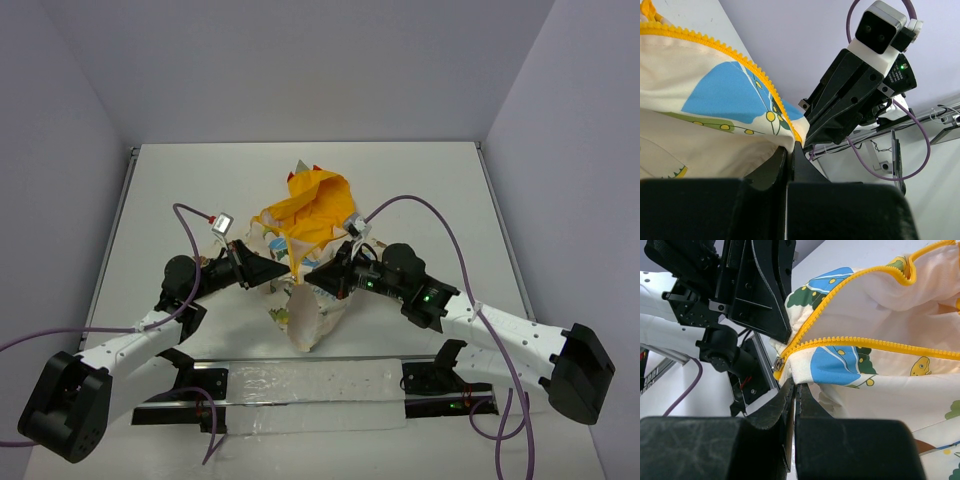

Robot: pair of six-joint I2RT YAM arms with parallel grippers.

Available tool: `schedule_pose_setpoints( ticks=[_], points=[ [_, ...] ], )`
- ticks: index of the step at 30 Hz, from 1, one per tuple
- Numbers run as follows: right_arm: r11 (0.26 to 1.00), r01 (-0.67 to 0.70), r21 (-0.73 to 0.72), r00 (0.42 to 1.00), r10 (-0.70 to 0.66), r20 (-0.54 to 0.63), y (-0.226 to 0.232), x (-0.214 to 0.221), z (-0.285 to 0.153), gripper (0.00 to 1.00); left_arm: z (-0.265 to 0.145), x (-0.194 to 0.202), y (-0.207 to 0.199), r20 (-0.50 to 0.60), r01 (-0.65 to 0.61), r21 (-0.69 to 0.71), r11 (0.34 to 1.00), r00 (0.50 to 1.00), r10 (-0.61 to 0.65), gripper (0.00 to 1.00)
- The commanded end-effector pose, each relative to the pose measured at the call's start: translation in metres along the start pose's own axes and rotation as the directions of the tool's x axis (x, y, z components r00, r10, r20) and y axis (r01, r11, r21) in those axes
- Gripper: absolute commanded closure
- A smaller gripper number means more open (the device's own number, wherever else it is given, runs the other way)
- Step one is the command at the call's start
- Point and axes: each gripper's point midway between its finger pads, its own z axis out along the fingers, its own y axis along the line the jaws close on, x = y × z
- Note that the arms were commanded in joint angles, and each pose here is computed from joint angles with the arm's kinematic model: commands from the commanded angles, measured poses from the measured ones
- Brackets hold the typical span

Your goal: Zip up the jacket

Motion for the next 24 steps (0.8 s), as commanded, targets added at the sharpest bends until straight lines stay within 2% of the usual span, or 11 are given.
schedule_pose_setpoints(
  ticks=[1, 13, 24],
  points=[
    [0.998, 0.044, -0.041, 0.986, -0.037, 0.164, 0.0152, -0.0463, -0.0009, 1.0, -0.0012, 0.0031, -0.0074, -0.005, -0.041, 0.034, 0.999, 0.999, 0.041, 1.0],
    [0.998, 0.043, -0.055, 0.987, -0.034, 0.156, 0.019, -0.0415, -0.0098, 1.0, -0.0012, -0.0025, -0.0085, 0.027, -0.038, 0.028, 0.999, 0.999, 0.037, 1.0],
    [0.998, 0.04, -0.045, 0.988, -0.033, 0.151, 0.0152, -0.0403, -0.0053, 1.0, -0.0015, -0.0002, -0.0134, 0.011, -0.044, 0.047, 0.998, 0.999, 0.043, 1.0]
  ],
)
